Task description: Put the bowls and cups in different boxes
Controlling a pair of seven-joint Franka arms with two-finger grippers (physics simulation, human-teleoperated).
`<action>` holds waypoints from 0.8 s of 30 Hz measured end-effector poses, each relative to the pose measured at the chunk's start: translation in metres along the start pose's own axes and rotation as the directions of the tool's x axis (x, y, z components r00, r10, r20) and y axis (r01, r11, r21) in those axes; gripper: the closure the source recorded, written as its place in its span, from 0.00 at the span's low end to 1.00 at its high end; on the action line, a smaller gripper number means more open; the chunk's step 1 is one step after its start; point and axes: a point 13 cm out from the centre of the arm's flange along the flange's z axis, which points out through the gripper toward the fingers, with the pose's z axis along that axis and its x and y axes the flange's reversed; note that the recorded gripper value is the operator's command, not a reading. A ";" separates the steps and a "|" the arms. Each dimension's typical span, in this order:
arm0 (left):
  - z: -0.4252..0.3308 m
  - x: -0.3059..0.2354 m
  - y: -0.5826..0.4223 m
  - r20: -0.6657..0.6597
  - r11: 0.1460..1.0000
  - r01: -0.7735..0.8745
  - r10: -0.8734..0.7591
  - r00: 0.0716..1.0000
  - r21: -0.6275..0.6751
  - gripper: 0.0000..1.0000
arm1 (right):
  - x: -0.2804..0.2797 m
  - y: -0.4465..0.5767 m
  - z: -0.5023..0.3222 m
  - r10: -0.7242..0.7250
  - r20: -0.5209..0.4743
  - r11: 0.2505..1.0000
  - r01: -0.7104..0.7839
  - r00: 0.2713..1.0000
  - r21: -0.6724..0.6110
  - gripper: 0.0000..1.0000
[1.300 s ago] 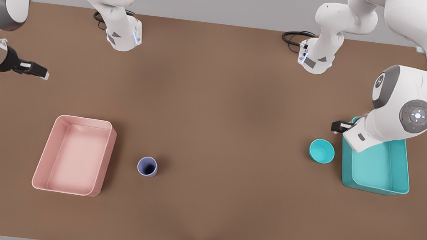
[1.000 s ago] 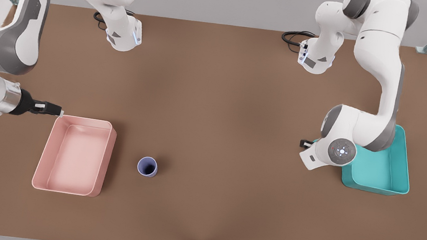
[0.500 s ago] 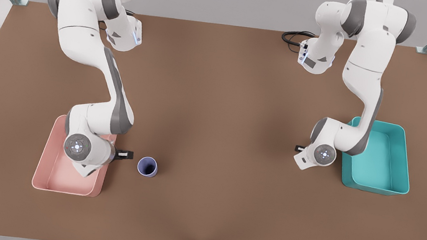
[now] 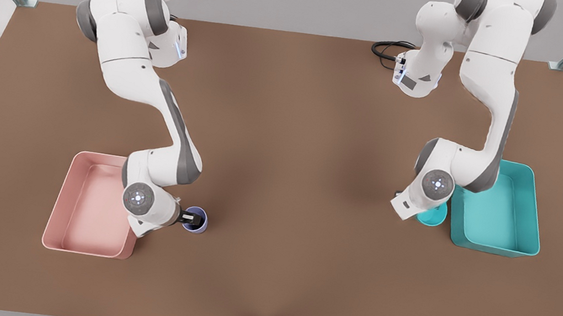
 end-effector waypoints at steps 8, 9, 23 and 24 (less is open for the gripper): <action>-0.045 0.036 0.224 -0.097 0.888 0.459 -0.456 0.885 0.020 0.79 | 0.013 0.004 0.039 0.064 -0.027 0.998 -0.065 0.998 -0.012 0.78; -0.018 0.045 0.237 -0.135 0.874 0.485 -0.479 0.867 0.013 0.79 | 0.012 0.004 0.040 0.073 -0.025 0.997 -0.073 0.997 -0.018 0.79; 0.132 0.038 0.255 -0.164 0.841 0.537 -0.522 0.837 0.063 0.00 | -0.038 -0.102 -0.195 0.188 0.201 0.977 -0.162 0.961 -0.135 0.79; 0.083 0.031 0.257 -0.117 0.846 0.528 -0.518 0.848 0.080 0.00 | -0.040 -0.141 -0.206 0.200 0.201 0.977 -0.180 0.959 -0.115 0.79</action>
